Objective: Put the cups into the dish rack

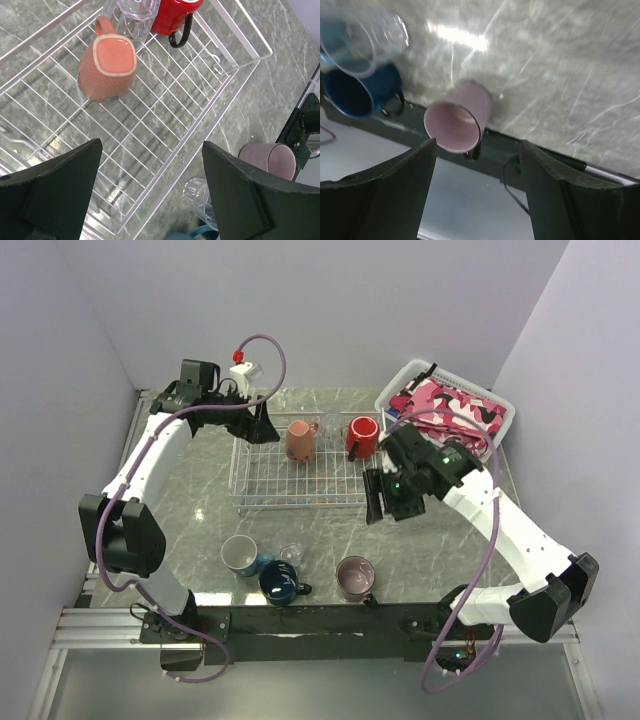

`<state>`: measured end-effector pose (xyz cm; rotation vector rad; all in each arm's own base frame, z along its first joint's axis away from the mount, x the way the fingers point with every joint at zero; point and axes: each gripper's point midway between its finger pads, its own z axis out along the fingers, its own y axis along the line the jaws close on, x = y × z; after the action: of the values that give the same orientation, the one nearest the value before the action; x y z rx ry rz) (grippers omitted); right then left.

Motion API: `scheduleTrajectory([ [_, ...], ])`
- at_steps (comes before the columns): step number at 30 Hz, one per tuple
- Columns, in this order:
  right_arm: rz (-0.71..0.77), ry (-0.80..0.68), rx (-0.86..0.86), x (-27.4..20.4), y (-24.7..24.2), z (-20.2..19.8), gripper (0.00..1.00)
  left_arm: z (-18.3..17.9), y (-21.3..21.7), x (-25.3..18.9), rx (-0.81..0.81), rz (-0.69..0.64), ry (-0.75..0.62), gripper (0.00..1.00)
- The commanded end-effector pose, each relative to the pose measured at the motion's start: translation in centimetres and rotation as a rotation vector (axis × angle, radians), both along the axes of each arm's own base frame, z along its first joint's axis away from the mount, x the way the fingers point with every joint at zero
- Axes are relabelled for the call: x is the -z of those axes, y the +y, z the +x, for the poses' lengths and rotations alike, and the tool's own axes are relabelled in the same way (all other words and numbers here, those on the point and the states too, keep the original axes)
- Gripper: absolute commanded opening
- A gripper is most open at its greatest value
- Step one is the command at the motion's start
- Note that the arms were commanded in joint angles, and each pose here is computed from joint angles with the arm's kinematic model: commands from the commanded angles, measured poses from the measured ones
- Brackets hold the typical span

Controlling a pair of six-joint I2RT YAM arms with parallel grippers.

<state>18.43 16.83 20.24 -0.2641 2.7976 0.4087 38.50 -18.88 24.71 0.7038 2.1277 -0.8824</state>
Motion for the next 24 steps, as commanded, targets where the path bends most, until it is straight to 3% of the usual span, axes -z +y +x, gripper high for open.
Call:
scheduleTrajectory([
  [1, 0.095, -0.044, -0.069, -0.1, 1.7, -2.0, 0.74, 0.6, -0.4, -0.2, 0.004, -0.030, -0.006, 0.87],
  [9, 0.045, -0.004, -0.195, 4.2, 2.7, -5.3, 0.73, 0.4, -0.2, -0.2, -0.015, -0.028, -0.014, 0.88],
  [24, -0.068, -0.016, -0.212, 11.5, 4.3, -4.3, 0.71, -1.3, 0.4, -1.3, -0.059, -0.003, -0.031, 0.89],
])
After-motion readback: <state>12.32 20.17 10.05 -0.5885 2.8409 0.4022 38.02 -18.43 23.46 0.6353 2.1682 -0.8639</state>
